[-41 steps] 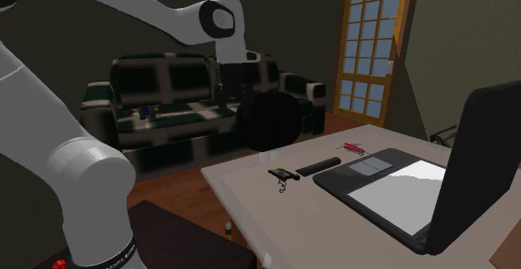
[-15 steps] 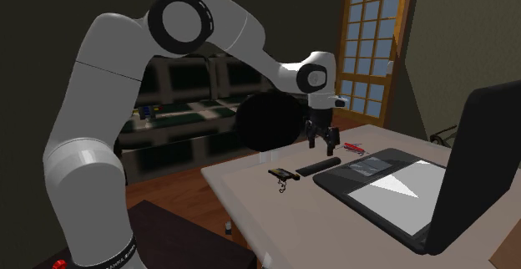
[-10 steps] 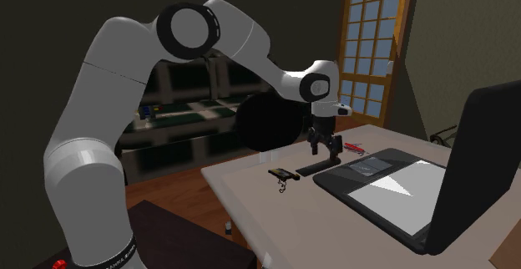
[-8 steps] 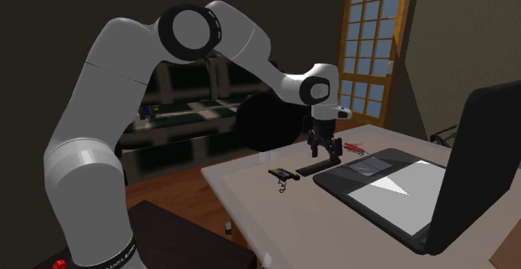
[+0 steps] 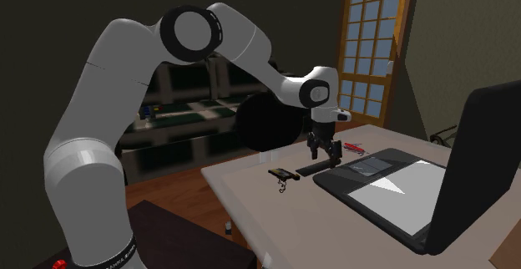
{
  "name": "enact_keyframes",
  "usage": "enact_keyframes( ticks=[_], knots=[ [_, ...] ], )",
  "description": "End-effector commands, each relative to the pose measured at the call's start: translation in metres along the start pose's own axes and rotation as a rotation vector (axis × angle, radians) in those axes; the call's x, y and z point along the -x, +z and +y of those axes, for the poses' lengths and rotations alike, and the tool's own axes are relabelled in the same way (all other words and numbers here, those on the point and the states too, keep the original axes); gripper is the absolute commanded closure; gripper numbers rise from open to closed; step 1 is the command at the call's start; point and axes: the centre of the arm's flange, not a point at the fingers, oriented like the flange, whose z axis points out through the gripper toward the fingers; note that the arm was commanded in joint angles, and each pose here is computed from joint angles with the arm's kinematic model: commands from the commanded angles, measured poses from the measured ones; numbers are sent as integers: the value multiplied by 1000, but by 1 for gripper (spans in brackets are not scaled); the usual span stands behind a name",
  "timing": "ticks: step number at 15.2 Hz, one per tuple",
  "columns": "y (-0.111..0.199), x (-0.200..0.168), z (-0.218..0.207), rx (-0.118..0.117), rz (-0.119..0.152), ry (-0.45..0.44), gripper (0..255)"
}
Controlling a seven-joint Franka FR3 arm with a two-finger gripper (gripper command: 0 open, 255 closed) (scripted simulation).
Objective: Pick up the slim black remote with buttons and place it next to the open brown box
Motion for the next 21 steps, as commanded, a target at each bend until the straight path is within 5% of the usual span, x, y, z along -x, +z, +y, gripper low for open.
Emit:
enact_keyframes(
  ticks=[1, 10, 21],
  knots=[
    [0, 0, 0, 0, 0, 0, 255],
    [0, 0, 0, 0, 0, 0, 255],
    [-58, -1, 5, 0, 0, 0, 255]
  ],
)
